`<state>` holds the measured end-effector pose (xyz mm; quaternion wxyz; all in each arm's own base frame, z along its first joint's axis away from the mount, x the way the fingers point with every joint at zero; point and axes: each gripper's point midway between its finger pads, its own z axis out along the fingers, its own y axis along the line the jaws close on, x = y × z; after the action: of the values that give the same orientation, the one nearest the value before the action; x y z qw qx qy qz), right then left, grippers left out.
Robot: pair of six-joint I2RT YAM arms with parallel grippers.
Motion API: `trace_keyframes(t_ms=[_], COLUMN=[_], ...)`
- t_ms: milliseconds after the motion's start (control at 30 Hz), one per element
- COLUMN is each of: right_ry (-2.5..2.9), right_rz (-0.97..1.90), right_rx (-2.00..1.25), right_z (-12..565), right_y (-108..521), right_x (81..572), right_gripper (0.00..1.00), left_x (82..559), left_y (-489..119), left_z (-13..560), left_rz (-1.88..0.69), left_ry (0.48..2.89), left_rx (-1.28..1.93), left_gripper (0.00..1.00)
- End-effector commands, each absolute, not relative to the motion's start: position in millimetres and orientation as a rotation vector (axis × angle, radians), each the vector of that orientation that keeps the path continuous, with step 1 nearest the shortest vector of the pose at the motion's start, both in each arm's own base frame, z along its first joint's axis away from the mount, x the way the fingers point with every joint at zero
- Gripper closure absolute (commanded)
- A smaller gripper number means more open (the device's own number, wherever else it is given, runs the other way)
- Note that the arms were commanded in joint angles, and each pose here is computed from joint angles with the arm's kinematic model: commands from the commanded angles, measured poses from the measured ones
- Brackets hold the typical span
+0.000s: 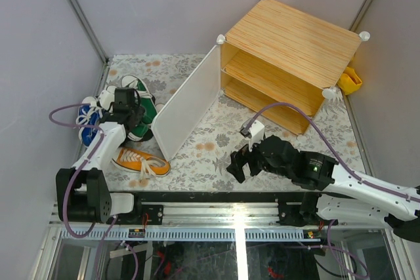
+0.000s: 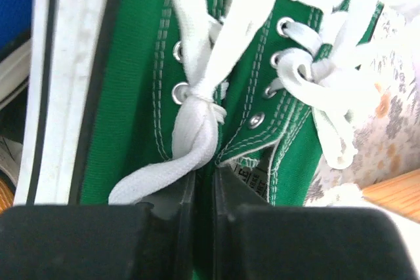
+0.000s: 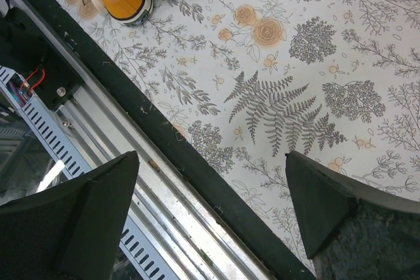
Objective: Place and organize the shoes in the shoe cabinet
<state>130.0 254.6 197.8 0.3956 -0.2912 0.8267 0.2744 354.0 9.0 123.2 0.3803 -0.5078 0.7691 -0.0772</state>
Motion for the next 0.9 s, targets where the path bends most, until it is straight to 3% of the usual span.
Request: trace_keyframes(t_ms=[0, 167, 433, 667, 867], right_ry=[2.08, 2.063, 1.955, 1.871, 1.842], right_rz=[0.679, 0.646, 0.59, 0.607, 0.532], right_rx=[-0.676, -0.647, -0.526, -0.413, -0.327], right_z=[208, 224, 282, 323, 339], right_y=[248, 239, 200, 170, 141], right_x=[135, 139, 147, 147, 152], right_gripper=[0.01, 0.01, 0.01, 0.01, 0.0], left_x=[354, 351, 317, 308, 311], left_y=[13, 20, 48, 29, -28], left_z=[121, 174, 324, 426, 499], left_rz=[-0.171, -0.162, -0.106, -0.257, -0.537], left_ry=[1.982, 1.92, 1.628, 1.509, 1.517], left_rx=[-1.265, -1.161, -0.989, -0.821, -0.538], left_gripper=[1.0, 1.0, 1.0, 1.0, 1.0])
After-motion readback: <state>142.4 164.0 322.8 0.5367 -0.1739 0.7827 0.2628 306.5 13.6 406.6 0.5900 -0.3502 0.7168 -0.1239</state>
